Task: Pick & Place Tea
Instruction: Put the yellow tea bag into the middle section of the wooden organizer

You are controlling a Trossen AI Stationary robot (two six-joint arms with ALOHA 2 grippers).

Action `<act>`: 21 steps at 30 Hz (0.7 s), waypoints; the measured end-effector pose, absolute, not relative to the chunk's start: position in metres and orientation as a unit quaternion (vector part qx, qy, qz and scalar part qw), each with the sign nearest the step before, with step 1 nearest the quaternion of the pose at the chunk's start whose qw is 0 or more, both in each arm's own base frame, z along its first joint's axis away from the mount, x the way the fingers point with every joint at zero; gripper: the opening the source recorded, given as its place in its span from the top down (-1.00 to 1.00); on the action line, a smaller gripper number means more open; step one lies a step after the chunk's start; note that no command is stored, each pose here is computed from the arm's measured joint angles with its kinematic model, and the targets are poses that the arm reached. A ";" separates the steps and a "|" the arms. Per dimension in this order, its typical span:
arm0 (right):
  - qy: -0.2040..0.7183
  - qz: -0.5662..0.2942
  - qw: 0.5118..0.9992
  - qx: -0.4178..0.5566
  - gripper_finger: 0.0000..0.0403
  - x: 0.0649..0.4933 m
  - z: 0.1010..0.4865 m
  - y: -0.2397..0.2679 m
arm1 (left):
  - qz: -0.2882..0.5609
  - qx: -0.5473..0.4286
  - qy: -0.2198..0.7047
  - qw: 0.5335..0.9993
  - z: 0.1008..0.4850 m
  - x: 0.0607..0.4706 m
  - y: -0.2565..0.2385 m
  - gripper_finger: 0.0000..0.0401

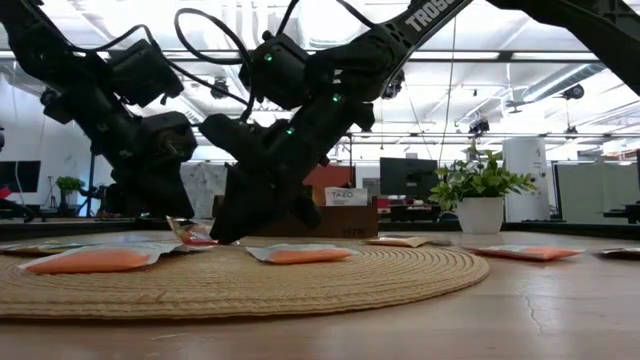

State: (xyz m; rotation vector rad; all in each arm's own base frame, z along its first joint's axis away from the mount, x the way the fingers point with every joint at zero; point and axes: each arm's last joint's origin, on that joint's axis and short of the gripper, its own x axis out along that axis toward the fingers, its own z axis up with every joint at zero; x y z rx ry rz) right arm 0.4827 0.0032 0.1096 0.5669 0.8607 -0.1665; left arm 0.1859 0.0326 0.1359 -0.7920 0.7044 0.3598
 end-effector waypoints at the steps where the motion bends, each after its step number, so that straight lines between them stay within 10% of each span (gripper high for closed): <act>1: 0.411 -0.079 0.867 0.270 0.66 0.483 0.109 0.003 | 0.165 -0.377 0.334 0.848 0.136 0.187 0.032 0.56; 21: 0.420 -0.063 0.875 0.232 0.66 0.479 0.118 0.002 | 0.081 -0.374 0.310 0.870 0.152 0.202 0.032 0.99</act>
